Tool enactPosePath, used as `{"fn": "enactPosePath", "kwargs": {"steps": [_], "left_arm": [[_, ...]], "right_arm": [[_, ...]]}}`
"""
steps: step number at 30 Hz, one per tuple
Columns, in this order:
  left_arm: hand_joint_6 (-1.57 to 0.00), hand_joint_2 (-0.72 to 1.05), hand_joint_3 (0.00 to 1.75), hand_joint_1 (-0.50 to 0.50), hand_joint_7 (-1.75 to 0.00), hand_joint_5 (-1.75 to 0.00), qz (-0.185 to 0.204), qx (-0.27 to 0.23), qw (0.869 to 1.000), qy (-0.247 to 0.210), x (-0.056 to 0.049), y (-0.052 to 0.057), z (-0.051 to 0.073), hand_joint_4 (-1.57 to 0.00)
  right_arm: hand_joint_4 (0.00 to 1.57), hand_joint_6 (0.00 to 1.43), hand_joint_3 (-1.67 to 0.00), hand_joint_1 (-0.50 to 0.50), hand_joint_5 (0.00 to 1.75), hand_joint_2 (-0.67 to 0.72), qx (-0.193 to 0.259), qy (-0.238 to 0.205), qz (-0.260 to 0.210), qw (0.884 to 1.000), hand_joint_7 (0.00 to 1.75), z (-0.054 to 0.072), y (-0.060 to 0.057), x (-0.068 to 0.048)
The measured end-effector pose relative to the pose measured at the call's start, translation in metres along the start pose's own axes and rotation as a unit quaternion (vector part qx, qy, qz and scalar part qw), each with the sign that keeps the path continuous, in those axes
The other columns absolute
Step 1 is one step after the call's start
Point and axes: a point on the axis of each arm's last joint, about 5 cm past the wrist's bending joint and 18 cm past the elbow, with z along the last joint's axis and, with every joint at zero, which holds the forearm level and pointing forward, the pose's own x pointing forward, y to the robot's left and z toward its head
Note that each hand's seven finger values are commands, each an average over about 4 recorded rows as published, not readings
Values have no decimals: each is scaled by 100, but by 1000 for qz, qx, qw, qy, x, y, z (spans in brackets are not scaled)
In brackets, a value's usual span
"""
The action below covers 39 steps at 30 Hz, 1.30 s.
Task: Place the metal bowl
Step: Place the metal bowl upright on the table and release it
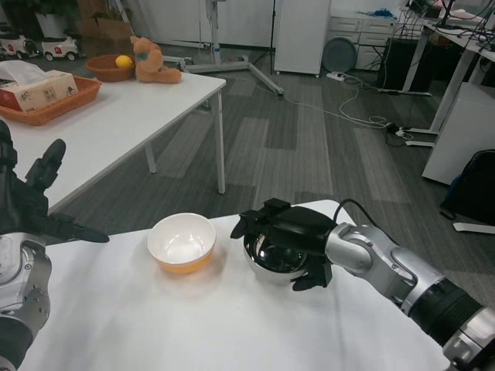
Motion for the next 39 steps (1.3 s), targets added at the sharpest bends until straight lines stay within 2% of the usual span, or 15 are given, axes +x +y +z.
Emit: {"fn": "enactPosePath", "kwargs": {"steps": [5,9,12,16,20,21,25,29,31,34,37,39], "left_arm": [[0,-72,9,-50,0,0,0,0,1000,0,0,0,0,-56],[0,-72,9,-50,0,0,0,0,1000,0,0,0,0,-56],[0,-72,9,-50,0,0,0,0,1000,0,0,0,0,-56],[0,-72,9,-50,0,0,-1,0,1000,0,0,0,0,-56],[0,-72,9,-50,0,0,-1,0,1000,0,0,0,0,-56],[0,-72,9,-50,0,0,-1,0,1000,0,0,0,0,-56],[0,-72,7,-50,0,0,-1,0,1000,0,0,0,0,-56],[0,-72,2,-50,0,0,-1,0,1000,0,0,0,0,-56],[0,-72,2,-50,0,0,-1,0,1000,0,0,0,0,-56],[0,-72,7,-50,0,0,-1,0,1000,0,0,0,0,-56],[0,-72,7,-50,0,0,-1,0,1000,0,0,0,0,-56],[0,-72,7,-50,0,0,-1,0,1000,0,0,0,0,-56]], "right_arm": [[37,61,-159,-42,121,-60,15,9,6,1000,154,-6,11,-4],[37,54,-159,-42,126,-54,25,11,2,1000,154,-10,14,-7],[34,44,-159,-42,119,-54,32,13,-7,999,154,-12,16,-9],[31,38,-159,-42,97,-48,40,16,-15,999,154,-14,18,-11],[37,39,-159,-42,65,-45,44,18,-19,999,154,-16,20,-13],[37,37,-159,-42,63,-43,45,17,-20,999,154,-17,20,-13],[30,21,-159,-39,46,-48,50,15,-27,998,152,-20,22,-15],[26,11,-159,-33,24,-45,51,11,-33,998,143,-21,24,-16],[25,9,-159,-31,19,-43,52,9,-36,998,140,-21,24,-16],[24,3,-159,-24,19,-48,54,7,-42,998,145,-20,26,-16],[24,4,-159,-20,19,-48,51,3,-46,998,147,-20,27,-16],[25,2,-151,-18,19,-45,48,1,-47,998,147,-20,27,-16]]}}
